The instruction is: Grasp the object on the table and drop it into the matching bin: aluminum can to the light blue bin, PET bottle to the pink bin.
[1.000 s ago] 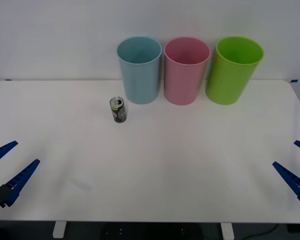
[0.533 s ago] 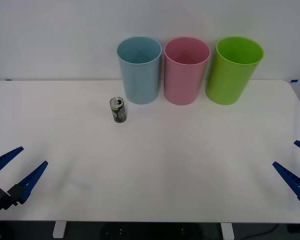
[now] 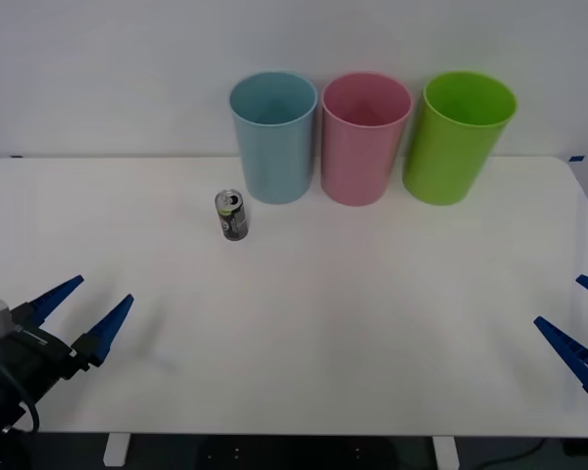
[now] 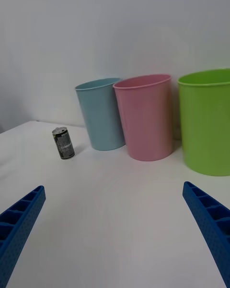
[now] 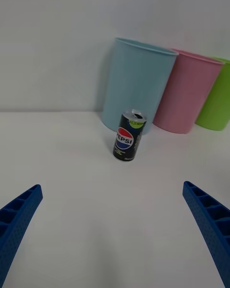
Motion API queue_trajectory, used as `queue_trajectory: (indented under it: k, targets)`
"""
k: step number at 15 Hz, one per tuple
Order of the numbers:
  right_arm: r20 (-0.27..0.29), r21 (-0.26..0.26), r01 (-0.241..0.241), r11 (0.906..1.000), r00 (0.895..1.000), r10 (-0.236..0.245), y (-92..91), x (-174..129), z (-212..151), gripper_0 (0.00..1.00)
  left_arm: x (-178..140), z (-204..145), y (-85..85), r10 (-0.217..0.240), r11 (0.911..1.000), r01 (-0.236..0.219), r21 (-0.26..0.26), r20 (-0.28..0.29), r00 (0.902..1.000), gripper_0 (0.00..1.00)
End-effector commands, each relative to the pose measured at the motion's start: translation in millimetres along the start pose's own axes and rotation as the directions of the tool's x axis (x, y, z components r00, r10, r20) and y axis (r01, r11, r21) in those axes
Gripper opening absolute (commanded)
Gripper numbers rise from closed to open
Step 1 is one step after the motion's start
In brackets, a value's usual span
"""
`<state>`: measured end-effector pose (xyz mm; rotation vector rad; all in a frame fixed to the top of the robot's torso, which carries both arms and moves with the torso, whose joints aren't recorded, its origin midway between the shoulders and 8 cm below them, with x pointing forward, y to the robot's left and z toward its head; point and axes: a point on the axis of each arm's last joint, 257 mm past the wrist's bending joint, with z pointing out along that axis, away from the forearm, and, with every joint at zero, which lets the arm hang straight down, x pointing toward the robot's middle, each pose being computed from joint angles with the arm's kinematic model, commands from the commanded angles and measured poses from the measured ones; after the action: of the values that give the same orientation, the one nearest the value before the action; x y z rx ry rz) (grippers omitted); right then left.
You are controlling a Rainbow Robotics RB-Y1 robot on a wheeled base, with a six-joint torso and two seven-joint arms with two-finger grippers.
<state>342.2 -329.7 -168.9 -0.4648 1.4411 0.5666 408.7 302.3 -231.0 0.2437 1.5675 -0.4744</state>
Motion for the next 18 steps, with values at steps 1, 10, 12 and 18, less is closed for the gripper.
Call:
queue_trajectory:
  k: [1, 10, 12, 18]
  targets:
    - [0.000, 0.000, 0.000, 1.0000, 1.000, 0.000, 0.0, 0.0, 0.0, 1.00, 4.8, 18.2, -1.5, 0.004, 0.9999, -0.004, -0.012, 0.004, 1.0000, 1.00]
    - [0.000, 0.000, 0.000, 1.0000, 1.000, 0.000, 0.0, 0.0, 0.0, 1.00, 21.9, 97.0, 6.0, 0.038, 0.9991, -0.037, 0.019, -0.035, 0.9987, 1.00]
    - [0.000, 0.000, 0.000, 1.0000, 1.000, 0.000, 0.0, 0.0, 0.0, 1.00, 25.3, 118.2, 4.4, 0.064, 0.9978, -0.063, 0.021, -0.053, 0.9966, 1.00]
    - [0.000, 0.000, 0.000, 1.0000, 1.000, 0.000, 0.0, 0.0, 0.0, 1.00, 35.3, 172.5, -6.3, 0.127, 0.9901, -0.121, 0.071, -0.084, 0.9883, 1.00]
